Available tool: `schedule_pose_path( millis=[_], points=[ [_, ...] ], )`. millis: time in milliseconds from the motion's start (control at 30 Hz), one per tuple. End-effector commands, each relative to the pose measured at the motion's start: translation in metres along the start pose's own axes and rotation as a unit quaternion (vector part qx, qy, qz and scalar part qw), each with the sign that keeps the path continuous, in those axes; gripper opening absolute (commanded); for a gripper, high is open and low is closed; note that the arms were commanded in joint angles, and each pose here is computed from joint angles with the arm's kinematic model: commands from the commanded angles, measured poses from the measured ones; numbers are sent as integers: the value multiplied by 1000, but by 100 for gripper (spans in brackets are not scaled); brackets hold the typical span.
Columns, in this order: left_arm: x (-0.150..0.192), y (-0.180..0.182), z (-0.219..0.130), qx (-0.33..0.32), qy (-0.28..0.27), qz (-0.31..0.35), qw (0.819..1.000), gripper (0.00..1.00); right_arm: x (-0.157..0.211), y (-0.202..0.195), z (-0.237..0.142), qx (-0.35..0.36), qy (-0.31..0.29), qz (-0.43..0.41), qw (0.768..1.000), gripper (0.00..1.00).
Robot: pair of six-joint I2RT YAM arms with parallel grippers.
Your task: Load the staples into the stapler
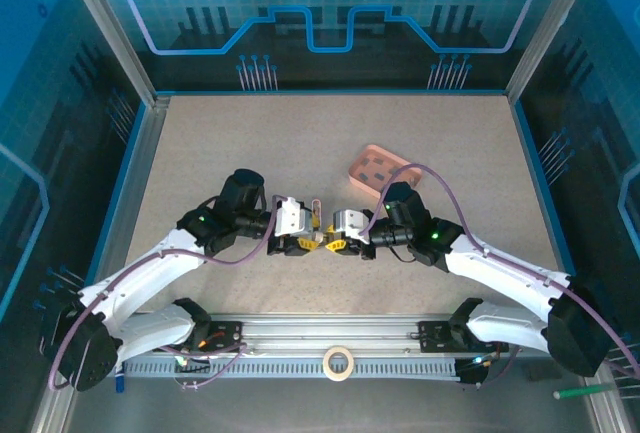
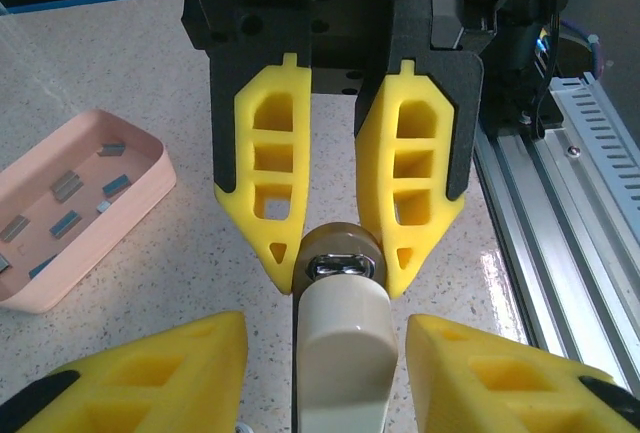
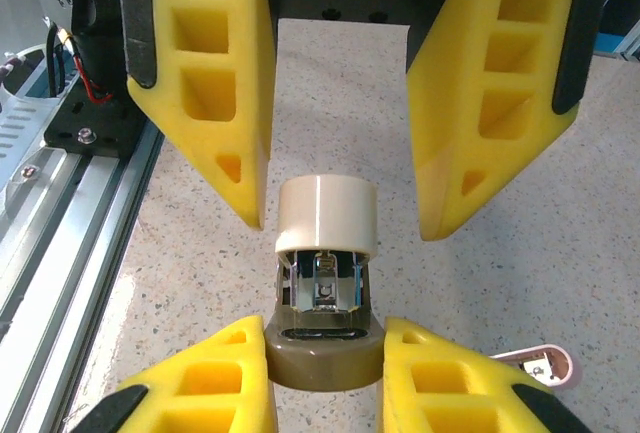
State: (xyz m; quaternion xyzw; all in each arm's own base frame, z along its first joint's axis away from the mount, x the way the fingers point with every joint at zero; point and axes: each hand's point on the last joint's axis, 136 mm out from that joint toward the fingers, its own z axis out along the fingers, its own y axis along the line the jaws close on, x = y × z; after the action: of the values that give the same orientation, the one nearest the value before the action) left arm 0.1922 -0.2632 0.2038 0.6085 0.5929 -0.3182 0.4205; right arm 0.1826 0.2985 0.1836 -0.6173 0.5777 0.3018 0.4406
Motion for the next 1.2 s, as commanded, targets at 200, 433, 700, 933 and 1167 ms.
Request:
schedule_pose_path(
  millis=[200, 433, 700, 933, 1167],
  points=[
    [-11, -6, -2, 15, -20, 11, 1000, 46, -19, -8, -4, 8, -23, -12, 1000, 15],
    [-11, -7, -1, 22, -17, 7, 1000, 39, -21, -8, -3, 7, -27, -11, 1000, 15],
    [-11, -7, 0, 24, -18, 4, 1000, 41, -26, -9, -4, 11, -36, -13, 999, 15],
    [-9, -8, 1, 27, -14, 6, 1000, 31, -26, -10, -4, 13, -38, -13, 999, 15],
    [-7, -5, 0, 16, -5, 10, 1000, 18, -27, -19, -8, 42, -45, 30, 998, 38]
  ],
)
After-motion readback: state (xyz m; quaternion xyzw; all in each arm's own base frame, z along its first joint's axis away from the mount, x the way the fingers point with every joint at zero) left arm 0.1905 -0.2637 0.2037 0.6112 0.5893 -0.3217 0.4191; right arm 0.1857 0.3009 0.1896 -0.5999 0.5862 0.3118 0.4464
